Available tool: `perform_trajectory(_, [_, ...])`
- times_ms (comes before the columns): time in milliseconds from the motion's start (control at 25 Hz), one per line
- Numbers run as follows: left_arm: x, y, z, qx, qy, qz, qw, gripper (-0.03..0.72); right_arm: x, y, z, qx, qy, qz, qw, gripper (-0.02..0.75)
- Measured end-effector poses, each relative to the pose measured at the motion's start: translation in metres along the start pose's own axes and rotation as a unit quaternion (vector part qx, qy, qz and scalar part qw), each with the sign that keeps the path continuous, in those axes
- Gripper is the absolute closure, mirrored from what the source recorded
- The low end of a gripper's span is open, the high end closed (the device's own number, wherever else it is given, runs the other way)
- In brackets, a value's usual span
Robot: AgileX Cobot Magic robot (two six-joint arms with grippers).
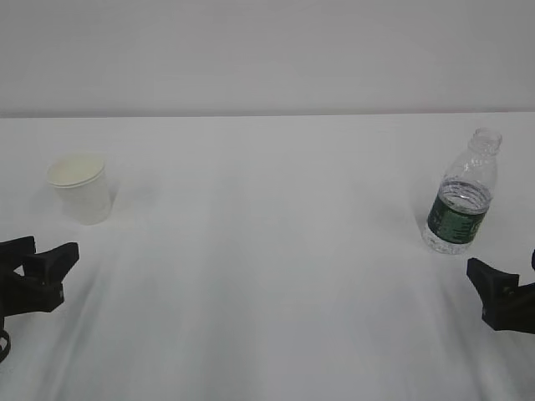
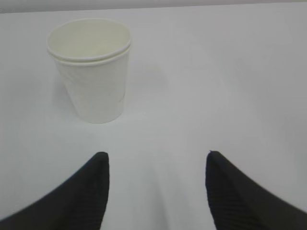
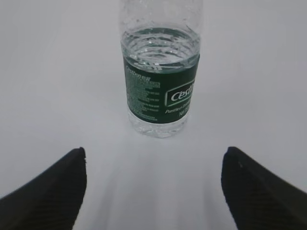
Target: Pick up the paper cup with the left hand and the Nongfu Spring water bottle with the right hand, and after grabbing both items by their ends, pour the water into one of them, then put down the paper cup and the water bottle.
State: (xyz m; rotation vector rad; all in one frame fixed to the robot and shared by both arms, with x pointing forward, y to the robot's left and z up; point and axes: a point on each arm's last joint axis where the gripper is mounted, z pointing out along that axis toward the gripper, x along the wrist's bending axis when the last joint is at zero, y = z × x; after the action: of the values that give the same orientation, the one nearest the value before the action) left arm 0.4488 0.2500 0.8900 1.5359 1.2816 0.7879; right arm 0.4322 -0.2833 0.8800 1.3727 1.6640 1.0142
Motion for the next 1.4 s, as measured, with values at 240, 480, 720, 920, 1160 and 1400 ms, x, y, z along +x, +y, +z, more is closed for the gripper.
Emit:
perform_trajectory(240, [0.000, 0.000, 0.000, 0.000, 0.000, 0.000, 1.000, 0.197, -0.001, 0.001, 0.014, -0.001, 0.000, -0.006, 1.000, 0.072])
perform_trajectory(480, [0.000, 0.000, 0.000, 0.000, 0.000, 0.000, 1.000, 0.117, -0.004, 0.009, 0.034, -0.018, -0.002, -0.007, 1.000, 0.071])
perform_trajectory(720, [0.000, 0.000, 0.000, 0.001, 0.001, 0.000, 1.000, 0.109, -0.005, 0.007, 0.050, -0.014, -0.001, -0.006, 1.000, 0.071])
perform_trajectory(920, [0.000, -0.001, 0.000, 0.002, 0.002, 0.000, 1.000, 0.110, -0.005, 0.006, 0.061, -0.015, -0.001, 0.007, 1.000, 0.071])
perform_trajectory(1160, [0.001, -0.001, 0.000, 0.002, 0.004, -0.001, 1.000, 0.110, -0.007, 0.005, 0.077, -0.016, -0.001, 0.027, 1.000, 0.072])
perform_trajectory(1400, [0.001, -0.001, 0.000, 0.002, 0.004, -0.001, 1.000, 0.110, -0.008, 0.010, 0.087, -0.029, -0.002, 0.032, 0.999, 0.078])
